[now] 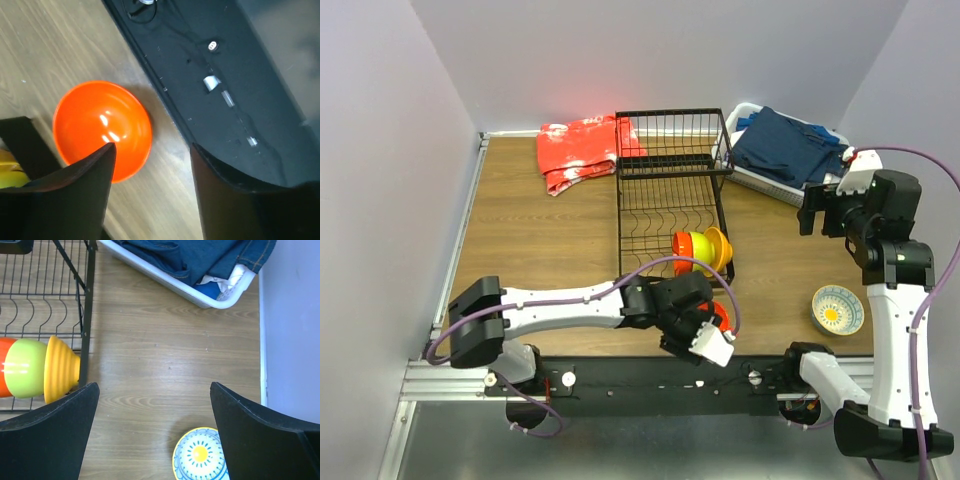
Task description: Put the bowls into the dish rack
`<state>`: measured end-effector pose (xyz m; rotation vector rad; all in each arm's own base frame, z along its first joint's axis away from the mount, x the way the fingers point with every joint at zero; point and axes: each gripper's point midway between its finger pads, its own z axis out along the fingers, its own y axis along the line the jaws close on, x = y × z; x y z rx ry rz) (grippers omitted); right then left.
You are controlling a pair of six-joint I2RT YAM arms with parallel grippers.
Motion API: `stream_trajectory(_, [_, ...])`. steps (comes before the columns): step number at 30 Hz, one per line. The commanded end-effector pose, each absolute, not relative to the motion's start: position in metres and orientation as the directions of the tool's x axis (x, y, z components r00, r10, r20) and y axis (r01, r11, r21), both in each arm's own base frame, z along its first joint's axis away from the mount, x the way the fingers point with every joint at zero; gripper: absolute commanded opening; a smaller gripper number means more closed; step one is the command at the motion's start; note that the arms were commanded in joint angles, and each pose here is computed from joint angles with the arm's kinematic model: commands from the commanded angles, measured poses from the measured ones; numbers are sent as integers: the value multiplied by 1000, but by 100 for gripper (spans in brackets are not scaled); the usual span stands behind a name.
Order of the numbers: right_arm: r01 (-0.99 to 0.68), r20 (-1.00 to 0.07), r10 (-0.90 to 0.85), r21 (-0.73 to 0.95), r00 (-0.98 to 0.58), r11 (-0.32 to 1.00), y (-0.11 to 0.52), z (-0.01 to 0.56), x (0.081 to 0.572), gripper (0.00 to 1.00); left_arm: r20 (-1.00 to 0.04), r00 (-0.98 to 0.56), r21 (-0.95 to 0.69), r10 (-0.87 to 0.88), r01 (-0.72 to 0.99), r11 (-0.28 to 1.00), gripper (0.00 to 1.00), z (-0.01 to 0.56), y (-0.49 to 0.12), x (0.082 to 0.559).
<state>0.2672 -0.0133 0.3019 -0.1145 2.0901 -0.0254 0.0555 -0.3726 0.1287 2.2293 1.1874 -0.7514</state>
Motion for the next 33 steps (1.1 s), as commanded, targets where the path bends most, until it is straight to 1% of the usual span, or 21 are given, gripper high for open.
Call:
stream_trajectory(1, [-26,-852,-107,-110,-512,994,-26,297,260,100,-607,498,199,619,850,-488,51,123,-381,69])
stream_trajectory(2, [-27,-854,-108,-109,-509,994,-25,297,258,100,-598,494,190,632,853,-487,32,120,-382,70])
stream_trajectory(3, [-28,-853,-107,-108,-511,994,-25,295,258,100,-578,488,175,654,857,-485,26,110,-382,73])
stream_trajectory(4, [-30,-851,-105,-104,-514,994,-24,293,257,100,-573,490,173,657,856,-487,25,108,-383,73])
stream_trajectory(10, [-29,-844,-111,-113,-524,993,-26,289,256,100,-566,494,154,661,850,-503,26,89,-387,71])
stream_trajectory(14, [-35,-842,-114,-113,-527,993,-25,288,258,100,-558,482,134,676,856,-499,33,81,-384,70])
stream_trajectory(19, [-38,-841,-104,-99,-531,994,-23,283,261,100,-544,468,120,696,865,-488,35,70,-385,70])
stream_trajectory(25, [-45,-835,-108,-99,-539,994,-23,280,263,100,-536,452,97,713,872,-480,34,58,-387,69])
stream_trajectory(28, [-47,-834,-107,-98,-542,994,-23,280,266,100,-534,451,97,715,873,-478,31,53,-387,69])
stream_trajectory(29, [-45,-835,-107,-98,-541,994,-24,280,266,100,-537,449,100,714,875,-474,26,54,-388,69])
stream_trajectory(31, [-47,-834,-106,-95,-541,994,-23,280,266,100,-544,443,105,713,879,-466,20,57,-391,71])
stream_trajectory(32, [-48,-834,-104,-93,-543,994,-23,280,266,100,-551,433,103,714,884,-457,13,61,-392,70])
stream_trajectory(33, [-49,-834,-104,-92,-542,995,-22,280,266,100,-554,433,105,711,884,-457,10,65,-391,69])
